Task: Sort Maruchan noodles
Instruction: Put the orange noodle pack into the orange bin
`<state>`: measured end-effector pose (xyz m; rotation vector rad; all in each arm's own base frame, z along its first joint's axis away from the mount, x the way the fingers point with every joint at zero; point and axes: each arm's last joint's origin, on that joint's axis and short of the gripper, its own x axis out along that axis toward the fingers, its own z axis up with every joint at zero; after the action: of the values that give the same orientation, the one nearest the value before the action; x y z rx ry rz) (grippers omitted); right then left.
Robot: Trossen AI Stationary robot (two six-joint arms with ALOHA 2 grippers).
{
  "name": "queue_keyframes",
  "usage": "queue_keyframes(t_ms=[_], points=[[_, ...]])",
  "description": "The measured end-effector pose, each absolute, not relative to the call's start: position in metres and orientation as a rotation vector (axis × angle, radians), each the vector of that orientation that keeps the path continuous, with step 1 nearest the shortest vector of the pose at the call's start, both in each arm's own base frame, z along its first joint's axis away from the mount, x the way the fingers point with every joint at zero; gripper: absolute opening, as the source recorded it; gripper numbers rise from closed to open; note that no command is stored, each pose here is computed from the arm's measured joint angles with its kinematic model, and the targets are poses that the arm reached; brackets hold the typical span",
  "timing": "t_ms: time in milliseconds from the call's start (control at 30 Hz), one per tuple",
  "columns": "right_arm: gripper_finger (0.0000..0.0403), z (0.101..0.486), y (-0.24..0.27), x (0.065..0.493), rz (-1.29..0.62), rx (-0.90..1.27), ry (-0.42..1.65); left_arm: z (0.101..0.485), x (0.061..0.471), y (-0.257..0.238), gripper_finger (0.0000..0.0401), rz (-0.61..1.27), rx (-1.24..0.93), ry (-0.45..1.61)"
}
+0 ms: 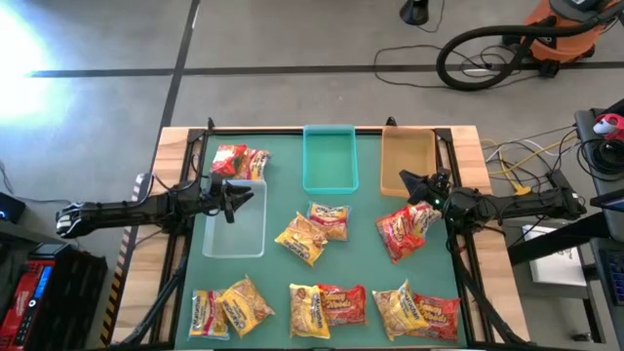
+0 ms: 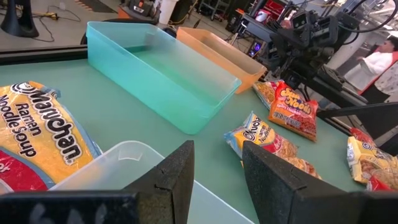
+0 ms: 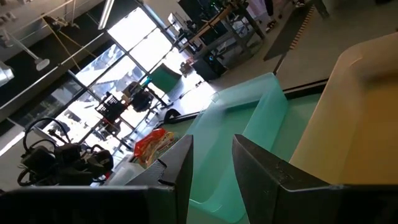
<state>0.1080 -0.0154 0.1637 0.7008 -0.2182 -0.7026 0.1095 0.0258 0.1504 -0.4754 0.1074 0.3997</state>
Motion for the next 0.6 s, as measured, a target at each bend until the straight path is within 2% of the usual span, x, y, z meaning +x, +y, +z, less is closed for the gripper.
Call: queue_keyframes(t_ms=[600], points=[[0.0102, 0.1637, -0.0154, 0.108, -0.702, 0.701, -0.218, 0.1486, 0.1094, 0.0262, 0.0119, 0.409, -0.422, 0.136]])
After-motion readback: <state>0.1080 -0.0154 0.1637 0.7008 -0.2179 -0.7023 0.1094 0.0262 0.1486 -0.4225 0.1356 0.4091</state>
